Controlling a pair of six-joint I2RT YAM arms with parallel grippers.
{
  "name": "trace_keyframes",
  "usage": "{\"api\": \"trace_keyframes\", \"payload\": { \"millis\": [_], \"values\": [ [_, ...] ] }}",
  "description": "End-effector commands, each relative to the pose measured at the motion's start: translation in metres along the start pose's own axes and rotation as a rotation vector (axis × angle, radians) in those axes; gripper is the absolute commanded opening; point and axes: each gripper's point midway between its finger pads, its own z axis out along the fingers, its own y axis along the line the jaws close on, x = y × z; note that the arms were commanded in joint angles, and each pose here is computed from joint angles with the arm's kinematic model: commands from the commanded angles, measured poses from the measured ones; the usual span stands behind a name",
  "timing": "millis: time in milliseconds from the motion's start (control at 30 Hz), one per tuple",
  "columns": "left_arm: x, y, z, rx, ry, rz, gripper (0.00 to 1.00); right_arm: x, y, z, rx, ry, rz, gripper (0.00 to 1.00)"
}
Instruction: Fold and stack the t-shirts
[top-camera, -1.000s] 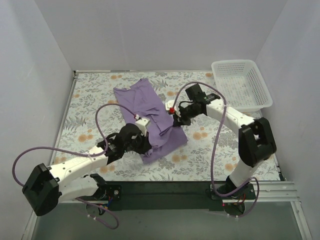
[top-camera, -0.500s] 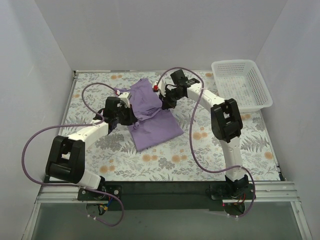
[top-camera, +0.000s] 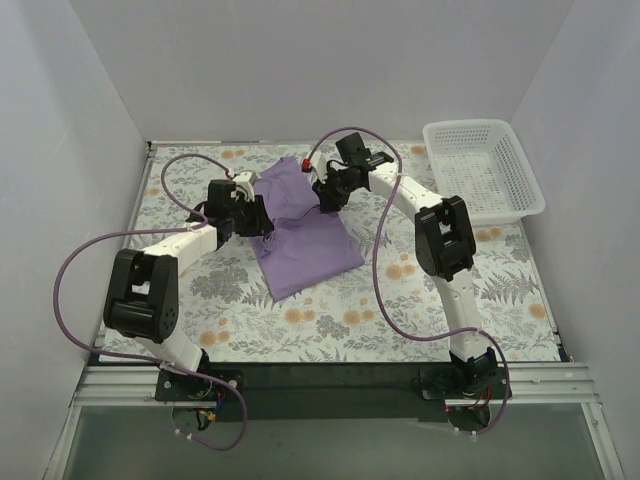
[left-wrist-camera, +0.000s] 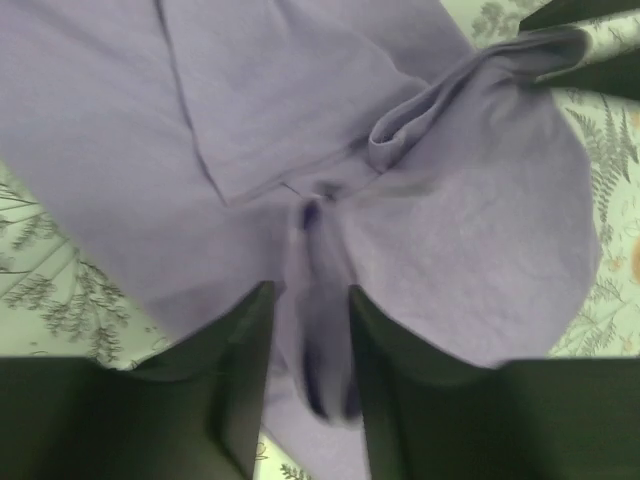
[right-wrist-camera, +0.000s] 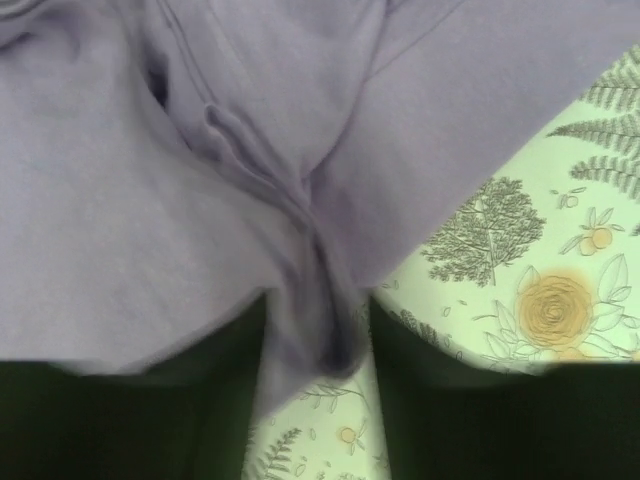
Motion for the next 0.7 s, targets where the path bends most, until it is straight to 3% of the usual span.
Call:
{"api": "trace_keyframes", "payload": {
  "millis": [0, 100, 133, 267, 300, 367, 400, 433, 467, 533, 667],
  "values": [
    [-0.043, 0.011, -0.013, -0.095, -0.111, -0.018, 0.38, -0.026, -0.025, -0.011, 0.128, -0.042, 0.009, 0.62],
    [-0.077, 0.015, -0.041, -0.182, -0.229, -0.008, 0.47, -0.041, -0.042, -0.038, 0.219, -0.084, 0.050, 0.82],
    [-0.085, 0.013, -0.049, -0.188, -0.254, 0.004, 0.48, -0.051, -0.042, -0.052, 0.220, -0.117, 0.049, 0.98],
    [-0.084, -0.010, -0.077, -0.107, -0.239, 0.135, 0.49, -0.051, -0.029, -0.086, 0.175, -0.171, 0.027, 0.98],
    [-0.065, -0.026, -0.084, -0.020, -0.193, 0.164, 0.49, -0.058, -0.024, -0.107, 0.182, -0.197, -0.040, 0.98],
    [-0.040, -0.041, -0.089, 0.047, -0.146, 0.205, 0.53, -0.037, 0.013, -0.105, 0.059, -0.218, -0.100, 0.98],
    [-0.022, -0.062, -0.088, 0.111, -0.121, 0.288, 0.53, -0.033, 0.030, -0.109, 0.016, -0.242, -0.154, 0.98],
    [0.001, -0.074, -0.092, 0.151, -0.102, 0.339, 0.54, -0.053, 0.051, -0.131, -0.006, -0.339, -0.350, 0.98],
    [0.013, -0.084, -0.091, 0.169, -0.091, 0.388, 0.53, -0.013, 0.081, -0.114, -0.091, -0.320, -0.342, 0.98],
    [0.044, -0.112, -0.093, 0.238, -0.054, 0.507, 0.53, 0.011, 0.112, -0.114, -0.160, -0.321, -0.407, 0.98],
    [0.110, -0.125, -0.098, 0.360, 0.015, 0.693, 0.52, 0.073, 0.148, -0.102, -0.297, -0.165, -0.553, 0.91]
  ]
}}
